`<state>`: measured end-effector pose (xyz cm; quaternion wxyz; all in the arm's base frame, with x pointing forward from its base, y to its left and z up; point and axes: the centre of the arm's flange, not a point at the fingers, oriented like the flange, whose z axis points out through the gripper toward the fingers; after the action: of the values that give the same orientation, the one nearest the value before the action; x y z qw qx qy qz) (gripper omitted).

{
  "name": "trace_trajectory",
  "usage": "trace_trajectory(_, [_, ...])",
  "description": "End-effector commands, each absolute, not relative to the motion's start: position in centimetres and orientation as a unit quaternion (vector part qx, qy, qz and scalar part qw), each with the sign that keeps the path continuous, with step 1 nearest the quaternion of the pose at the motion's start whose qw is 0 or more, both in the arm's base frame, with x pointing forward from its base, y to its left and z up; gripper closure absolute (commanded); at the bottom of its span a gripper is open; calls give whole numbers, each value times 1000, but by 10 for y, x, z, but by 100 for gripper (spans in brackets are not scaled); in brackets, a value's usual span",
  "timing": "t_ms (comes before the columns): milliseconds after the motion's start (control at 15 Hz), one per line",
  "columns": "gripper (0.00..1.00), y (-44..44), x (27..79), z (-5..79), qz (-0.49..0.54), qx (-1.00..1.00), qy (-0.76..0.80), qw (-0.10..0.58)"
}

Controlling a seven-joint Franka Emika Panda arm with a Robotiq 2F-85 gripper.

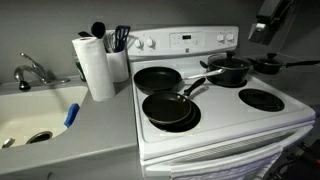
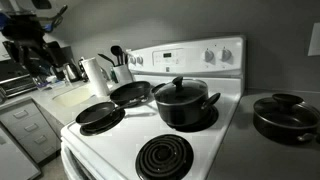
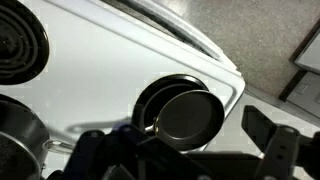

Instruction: Press the button on the stove then put the lid on the stove then press the button on the stove

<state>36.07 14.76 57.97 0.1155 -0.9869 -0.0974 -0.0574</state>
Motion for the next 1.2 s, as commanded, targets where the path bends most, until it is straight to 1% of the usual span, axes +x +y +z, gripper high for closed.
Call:
trace_trajectory(0, [0, 148, 361, 580, -57, -987, -97, 115])
trace_trajectory(267, [0, 147, 359, 580, -61, -986, -107, 115])
trace_trajectory(467, [0, 144, 359, 579, -66, -986, -118, 102])
trace_trajectory(667, [0, 133, 364, 573, -68, -985, -138, 79])
trace_trajectory(1000, [0, 109, 381, 559, -75, -979, -189, 12])
trace_trajectory(1133, [0, 97, 390, 556, -86, -976, -200, -3])
